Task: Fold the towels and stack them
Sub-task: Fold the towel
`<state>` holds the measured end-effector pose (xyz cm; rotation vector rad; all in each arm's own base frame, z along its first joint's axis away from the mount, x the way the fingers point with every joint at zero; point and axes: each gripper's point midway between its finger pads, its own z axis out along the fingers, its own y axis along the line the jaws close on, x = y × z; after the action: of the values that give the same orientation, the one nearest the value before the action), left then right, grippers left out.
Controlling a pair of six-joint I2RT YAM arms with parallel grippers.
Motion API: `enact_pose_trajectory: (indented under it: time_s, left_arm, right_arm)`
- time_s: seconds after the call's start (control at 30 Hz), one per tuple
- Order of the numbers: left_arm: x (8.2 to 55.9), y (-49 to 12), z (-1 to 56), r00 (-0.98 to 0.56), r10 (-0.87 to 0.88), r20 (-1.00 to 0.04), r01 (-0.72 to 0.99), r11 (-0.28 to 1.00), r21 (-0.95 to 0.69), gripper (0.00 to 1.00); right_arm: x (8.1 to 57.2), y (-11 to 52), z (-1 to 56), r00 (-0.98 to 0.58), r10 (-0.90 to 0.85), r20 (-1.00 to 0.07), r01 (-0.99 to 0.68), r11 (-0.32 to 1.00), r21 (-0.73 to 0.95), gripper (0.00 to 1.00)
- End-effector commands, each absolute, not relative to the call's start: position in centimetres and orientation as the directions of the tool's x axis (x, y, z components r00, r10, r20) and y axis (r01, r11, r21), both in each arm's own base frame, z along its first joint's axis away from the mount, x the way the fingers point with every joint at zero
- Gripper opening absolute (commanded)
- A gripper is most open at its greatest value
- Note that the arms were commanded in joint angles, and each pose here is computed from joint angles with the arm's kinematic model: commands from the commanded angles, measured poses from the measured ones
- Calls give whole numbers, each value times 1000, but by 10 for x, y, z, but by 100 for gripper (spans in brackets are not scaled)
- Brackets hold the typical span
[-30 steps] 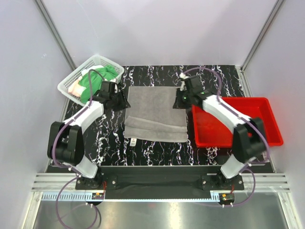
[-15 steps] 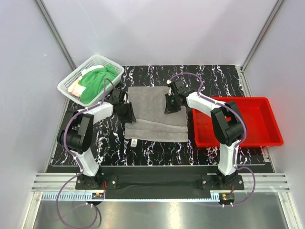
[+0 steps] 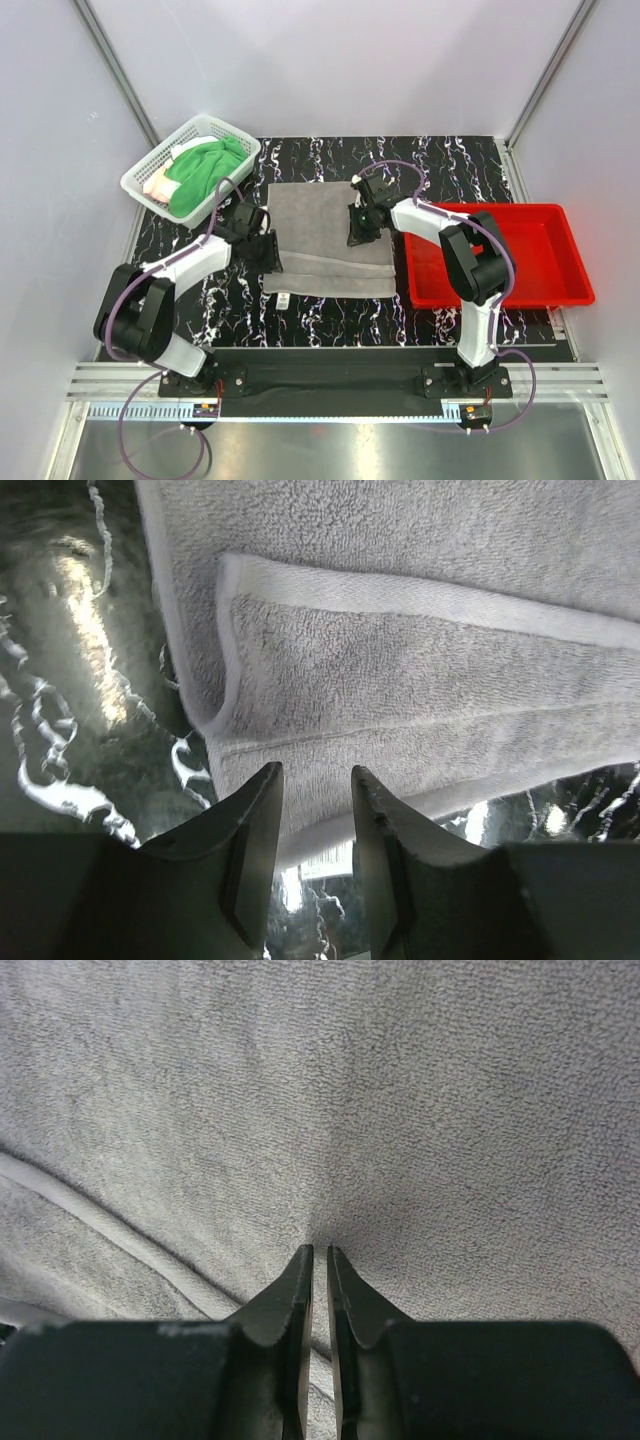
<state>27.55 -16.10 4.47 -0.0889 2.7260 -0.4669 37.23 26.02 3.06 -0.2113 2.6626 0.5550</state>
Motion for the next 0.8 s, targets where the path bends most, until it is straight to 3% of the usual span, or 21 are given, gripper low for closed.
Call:
enact_pose_trajectory:
  time_s: [0.0, 0.17, 0.47, 0.77]
  left_arm:
    - [295, -157, 74, -880, -183, -439, -26, 940, -341, 40]
    - [351, -149, 107, -846, -248, -473, -68, 929, -364, 41]
    - [417, -140, 87, -878, -279, -390, -105, 906, -411, 40]
    - [433, -141, 54, -900, -286, -329, -125, 892, -435, 40]
  right_arm:
    - [376, 272, 46, -887, -58, -458, -259, 884, 390, 16]
    - [378, 290, 71, -867, -54, -495, -290, 862, 415, 16]
    - [374, 359, 83, -822, -141, -551, -463, 729, 504, 20]
    - [359, 402, 76, -763, -278, -584, -627, 535, 566, 38]
